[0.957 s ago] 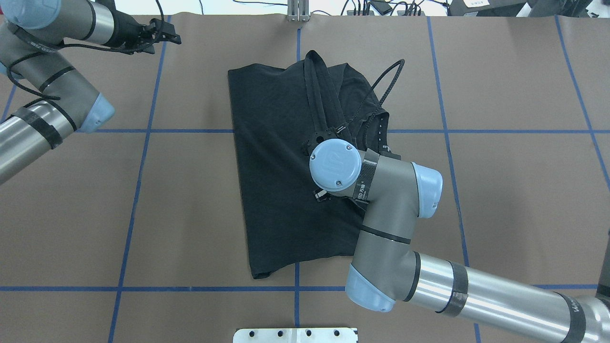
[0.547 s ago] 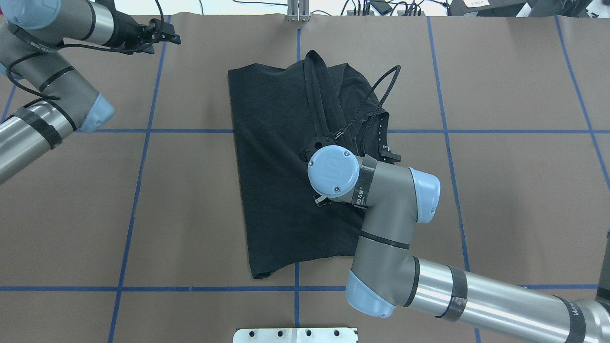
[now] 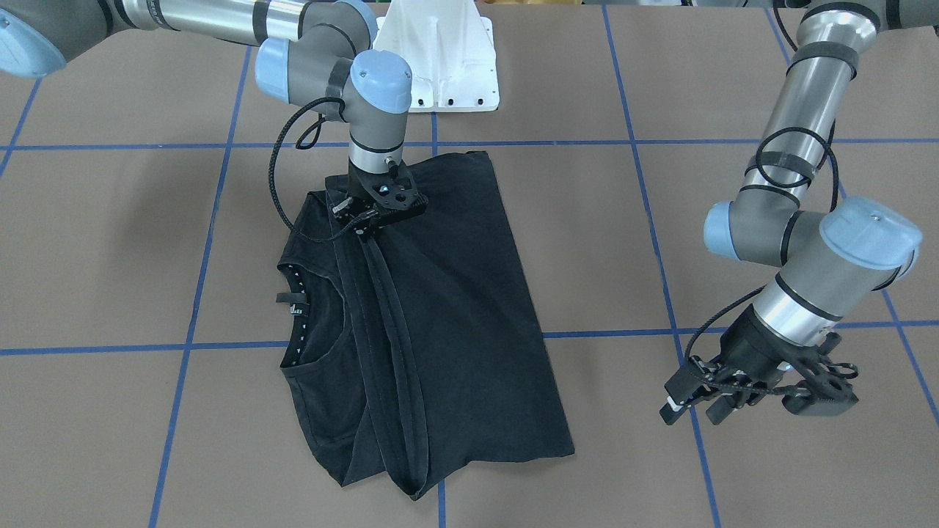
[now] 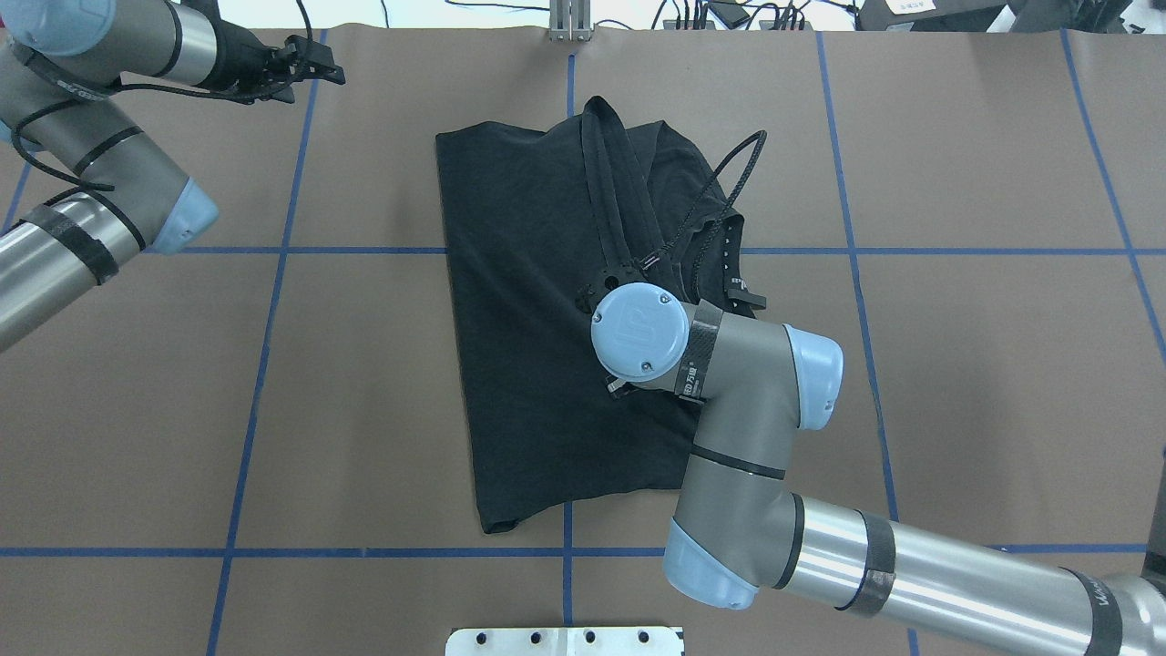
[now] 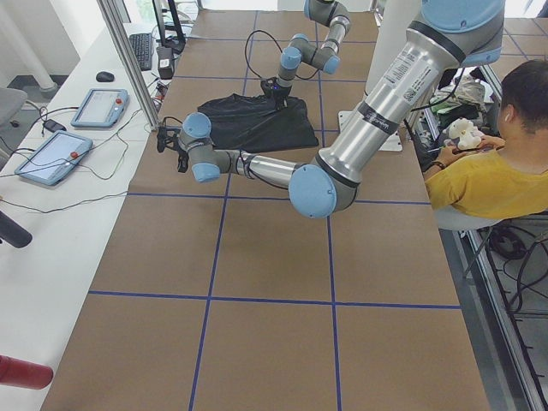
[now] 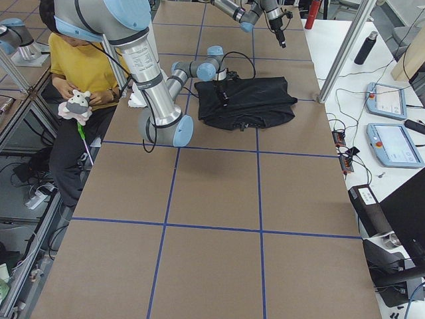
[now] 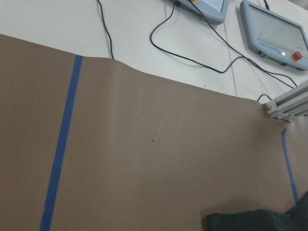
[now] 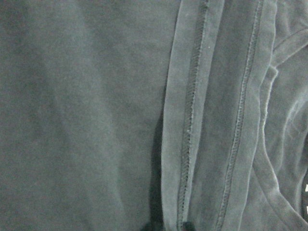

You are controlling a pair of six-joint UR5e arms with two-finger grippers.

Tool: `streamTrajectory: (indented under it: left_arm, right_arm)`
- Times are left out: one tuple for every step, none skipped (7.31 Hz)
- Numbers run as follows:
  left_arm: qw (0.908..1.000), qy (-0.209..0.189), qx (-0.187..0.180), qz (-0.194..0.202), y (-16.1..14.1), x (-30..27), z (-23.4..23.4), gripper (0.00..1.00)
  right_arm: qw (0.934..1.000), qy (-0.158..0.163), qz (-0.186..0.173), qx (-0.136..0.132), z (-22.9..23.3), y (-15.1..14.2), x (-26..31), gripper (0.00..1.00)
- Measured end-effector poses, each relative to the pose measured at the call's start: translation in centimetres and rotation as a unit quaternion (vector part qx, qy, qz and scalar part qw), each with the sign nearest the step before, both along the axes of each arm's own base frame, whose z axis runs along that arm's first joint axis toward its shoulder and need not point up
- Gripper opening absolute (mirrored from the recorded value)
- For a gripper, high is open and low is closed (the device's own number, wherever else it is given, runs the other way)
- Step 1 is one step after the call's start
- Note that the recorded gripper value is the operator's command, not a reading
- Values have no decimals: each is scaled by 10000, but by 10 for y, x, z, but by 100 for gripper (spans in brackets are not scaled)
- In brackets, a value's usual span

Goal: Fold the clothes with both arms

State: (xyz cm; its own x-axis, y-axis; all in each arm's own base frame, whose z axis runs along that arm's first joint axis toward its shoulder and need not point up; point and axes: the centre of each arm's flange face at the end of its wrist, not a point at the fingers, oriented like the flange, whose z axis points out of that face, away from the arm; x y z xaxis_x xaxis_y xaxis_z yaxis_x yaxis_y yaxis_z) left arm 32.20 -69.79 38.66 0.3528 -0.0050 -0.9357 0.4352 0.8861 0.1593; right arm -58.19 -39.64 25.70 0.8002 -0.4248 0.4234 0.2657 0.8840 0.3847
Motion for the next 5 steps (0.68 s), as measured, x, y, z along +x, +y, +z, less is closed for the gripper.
streamTrajectory:
  left_arm:
    - [10000, -4, -2, 2, 0, 0, 1, 90]
    - [10000, -11, -3, 5, 0, 0, 2, 90]
    - [10000, -14, -4, 7, 1, 0, 2, 90]
    - [10000, -14, -3, 9, 1, 0, 3, 90]
    - [10000, -5, -1, 6, 1, 1, 1, 90]
  right_arm:
    - [10000, 6, -7, 15, 0, -3, 3, 0]
    - [10000, 22, -37, 50, 1, -8, 7, 0]
    - [9999, 16, -49, 88, 0, -14, 15, 0]
    - [9999, 48, -15, 97, 2, -17, 31, 0]
    - [9998, 191, 104, 1, 23, -10, 47, 0]
